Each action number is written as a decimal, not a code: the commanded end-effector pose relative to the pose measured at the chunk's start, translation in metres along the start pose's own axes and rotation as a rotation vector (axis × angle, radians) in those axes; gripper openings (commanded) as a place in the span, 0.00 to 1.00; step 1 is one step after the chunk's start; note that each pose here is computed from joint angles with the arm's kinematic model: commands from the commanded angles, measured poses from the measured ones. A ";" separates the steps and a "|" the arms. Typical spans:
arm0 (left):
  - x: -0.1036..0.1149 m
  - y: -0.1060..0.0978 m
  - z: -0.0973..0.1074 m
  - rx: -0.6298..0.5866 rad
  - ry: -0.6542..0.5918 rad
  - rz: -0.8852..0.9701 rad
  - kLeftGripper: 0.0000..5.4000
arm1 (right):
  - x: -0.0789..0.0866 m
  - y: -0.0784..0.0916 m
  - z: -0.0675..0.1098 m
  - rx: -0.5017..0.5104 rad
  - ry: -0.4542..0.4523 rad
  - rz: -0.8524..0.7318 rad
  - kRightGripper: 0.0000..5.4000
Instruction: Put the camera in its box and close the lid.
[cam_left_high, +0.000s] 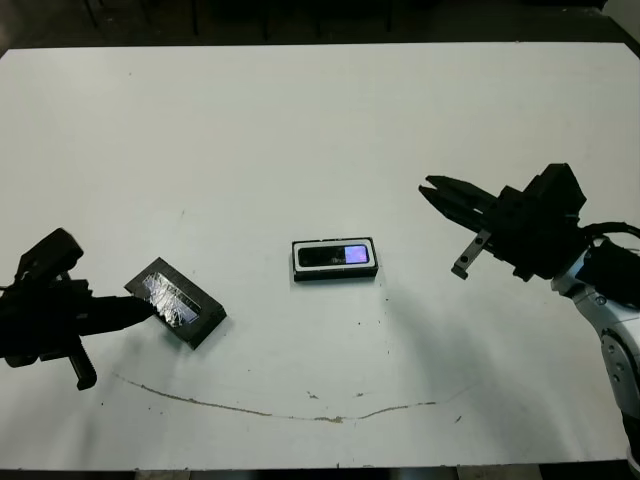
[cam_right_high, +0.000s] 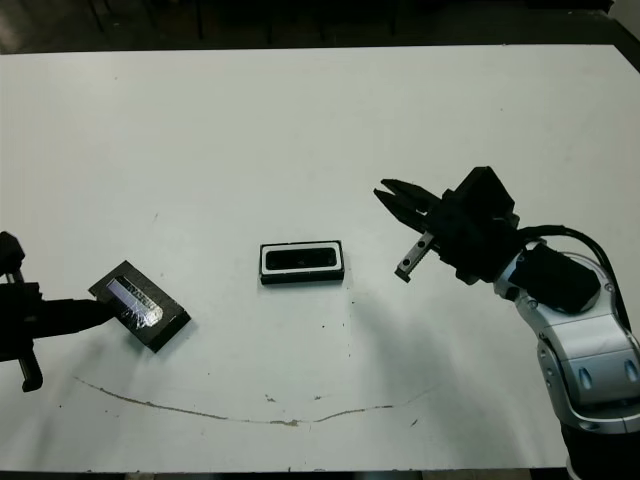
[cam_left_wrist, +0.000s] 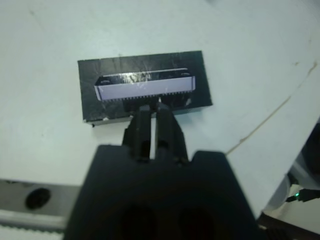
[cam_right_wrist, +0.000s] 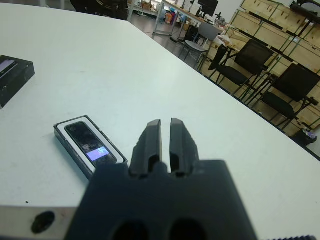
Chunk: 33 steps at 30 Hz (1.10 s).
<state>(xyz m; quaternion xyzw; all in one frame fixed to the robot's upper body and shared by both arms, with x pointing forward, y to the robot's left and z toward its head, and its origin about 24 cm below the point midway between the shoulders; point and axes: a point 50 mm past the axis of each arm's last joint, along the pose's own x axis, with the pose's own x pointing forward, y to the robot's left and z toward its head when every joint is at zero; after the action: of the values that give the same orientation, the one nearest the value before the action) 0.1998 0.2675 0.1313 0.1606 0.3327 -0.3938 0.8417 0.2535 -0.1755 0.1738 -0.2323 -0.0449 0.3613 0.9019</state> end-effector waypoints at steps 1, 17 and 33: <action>0.003 0.002 -0.002 0.025 0.058 0.005 0.00 | -0.002 -0.002 -0.002 -0.001 0.020 -0.004 0.00; -0.009 0.011 0.003 0.014 0.075 0.025 0.00 | -0.003 -0.002 -0.001 -0.017 0.039 -0.005 0.00; -0.036 0.012 0.009 0.230 0.202 0.031 0.00 | -0.003 -0.003 0.001 -0.022 0.049 -0.005 0.00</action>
<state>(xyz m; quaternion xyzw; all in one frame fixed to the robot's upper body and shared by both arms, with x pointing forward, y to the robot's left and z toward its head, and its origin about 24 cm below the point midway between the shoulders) 0.1974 0.2879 0.1700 0.3045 0.3496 -0.3908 0.7952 0.2535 -0.1774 0.1788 -0.2488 -0.0395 0.3529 0.9011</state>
